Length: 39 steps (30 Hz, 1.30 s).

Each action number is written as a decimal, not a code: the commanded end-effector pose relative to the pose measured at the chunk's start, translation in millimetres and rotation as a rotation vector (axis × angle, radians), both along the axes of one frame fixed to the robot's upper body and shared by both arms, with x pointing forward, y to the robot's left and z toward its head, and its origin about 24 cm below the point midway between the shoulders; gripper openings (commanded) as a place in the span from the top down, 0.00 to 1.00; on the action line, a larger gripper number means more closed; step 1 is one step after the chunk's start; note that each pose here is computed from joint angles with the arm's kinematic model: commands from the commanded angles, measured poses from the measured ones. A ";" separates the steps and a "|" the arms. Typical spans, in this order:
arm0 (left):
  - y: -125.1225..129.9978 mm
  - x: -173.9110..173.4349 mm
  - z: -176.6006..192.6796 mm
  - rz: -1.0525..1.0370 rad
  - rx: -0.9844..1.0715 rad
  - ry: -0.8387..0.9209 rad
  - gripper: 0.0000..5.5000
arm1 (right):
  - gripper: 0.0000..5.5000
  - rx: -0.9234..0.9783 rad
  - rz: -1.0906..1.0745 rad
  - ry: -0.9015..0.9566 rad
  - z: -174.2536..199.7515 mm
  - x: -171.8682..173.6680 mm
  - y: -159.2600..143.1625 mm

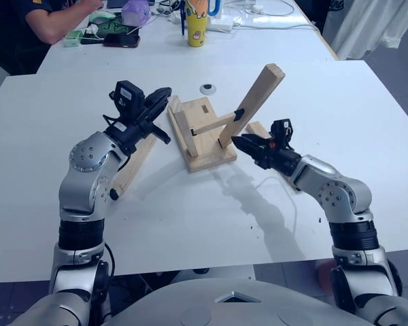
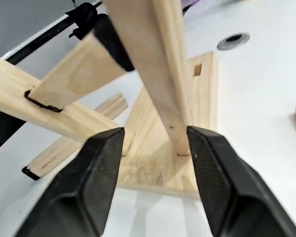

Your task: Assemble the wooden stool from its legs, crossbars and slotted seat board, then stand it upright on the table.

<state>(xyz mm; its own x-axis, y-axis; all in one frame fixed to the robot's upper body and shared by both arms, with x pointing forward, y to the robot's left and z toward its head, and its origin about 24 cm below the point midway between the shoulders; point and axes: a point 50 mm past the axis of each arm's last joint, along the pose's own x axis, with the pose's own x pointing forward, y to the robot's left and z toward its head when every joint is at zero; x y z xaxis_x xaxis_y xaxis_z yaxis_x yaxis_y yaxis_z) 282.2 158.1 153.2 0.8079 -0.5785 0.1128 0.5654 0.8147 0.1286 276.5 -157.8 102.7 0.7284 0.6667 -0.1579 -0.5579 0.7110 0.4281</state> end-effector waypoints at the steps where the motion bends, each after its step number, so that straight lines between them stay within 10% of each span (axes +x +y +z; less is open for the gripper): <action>1: 1.4 -2.6 0.4 0.011 -0.005 -0.007 1.00 | 0.57 0.009 -0.028 -0.143 30.2 9.7 -2.0; 15: 2.3 -5.0 -0.3 0.021 -0.015 -0.007 1.00 | 0.57 -0.530 -0.100 -0.275 37.7 46.0 -92.4; 31: 1.6 -4.9 -1.4 0.027 -0.022 -0.005 1.00 | 1.00 0.424 -0.234 -0.996 298.9 28.9 -28.5; 34: 2.2 -6.0 -0.4 0.040 -0.028 -0.012 1.00 | 1.00 0.284 -0.197 -0.786 262.2 53.5 -11.1; 39: 1.7 -8.8 5.0 0.045 -0.034 -0.030 1.00 | 1.00 -0.079 -0.020 -0.041 79.7 56.7 20.2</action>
